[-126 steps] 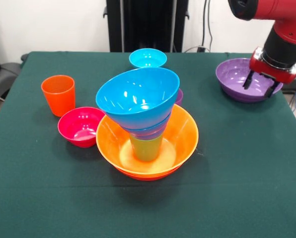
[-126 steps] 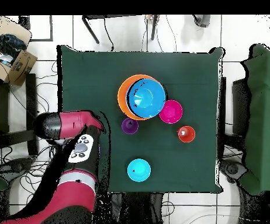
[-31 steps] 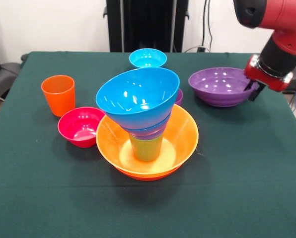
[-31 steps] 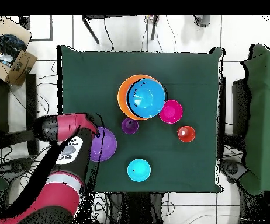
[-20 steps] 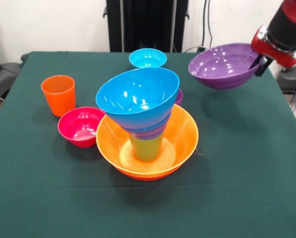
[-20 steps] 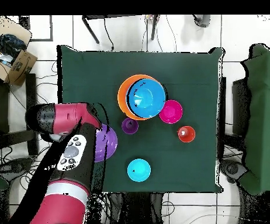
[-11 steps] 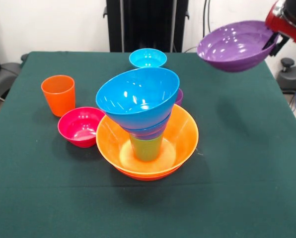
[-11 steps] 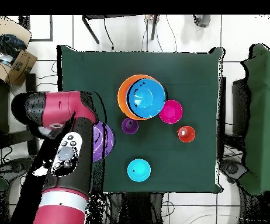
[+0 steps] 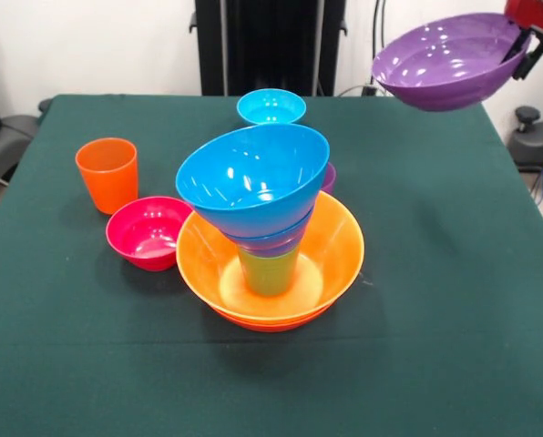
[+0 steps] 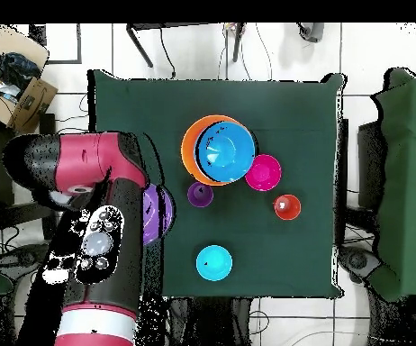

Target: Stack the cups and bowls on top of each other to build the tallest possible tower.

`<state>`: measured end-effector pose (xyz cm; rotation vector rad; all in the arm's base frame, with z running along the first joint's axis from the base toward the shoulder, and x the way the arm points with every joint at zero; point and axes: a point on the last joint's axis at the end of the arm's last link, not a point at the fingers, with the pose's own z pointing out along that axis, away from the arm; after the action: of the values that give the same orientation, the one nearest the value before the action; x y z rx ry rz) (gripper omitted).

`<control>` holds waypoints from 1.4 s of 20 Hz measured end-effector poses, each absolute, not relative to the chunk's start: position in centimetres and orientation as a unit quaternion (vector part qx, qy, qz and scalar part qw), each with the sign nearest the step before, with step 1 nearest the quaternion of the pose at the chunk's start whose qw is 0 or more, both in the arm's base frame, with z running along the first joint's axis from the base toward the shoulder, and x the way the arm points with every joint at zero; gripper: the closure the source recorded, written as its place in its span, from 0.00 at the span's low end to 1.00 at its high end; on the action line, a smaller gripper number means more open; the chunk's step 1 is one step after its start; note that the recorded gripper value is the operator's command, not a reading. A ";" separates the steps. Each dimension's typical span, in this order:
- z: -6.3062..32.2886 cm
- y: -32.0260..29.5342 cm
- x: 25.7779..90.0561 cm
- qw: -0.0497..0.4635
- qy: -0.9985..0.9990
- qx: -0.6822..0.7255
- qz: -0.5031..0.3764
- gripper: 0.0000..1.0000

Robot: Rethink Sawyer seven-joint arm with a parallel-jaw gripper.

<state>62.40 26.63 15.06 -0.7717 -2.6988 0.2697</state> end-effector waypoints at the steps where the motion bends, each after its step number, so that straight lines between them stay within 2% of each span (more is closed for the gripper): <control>1: 15.5 26.3 63.0 0.160 -0.944 -0.271 0.094 1.00; 16: 17.8 19.7 70.9 0.158 -0.937 -0.293 0.105 1.00; 28: 18.8 16.6 73.2 0.156 -0.933 -0.310 0.094 1.00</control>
<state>73.20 16.62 18.83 -0.8881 -2.6722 0.2679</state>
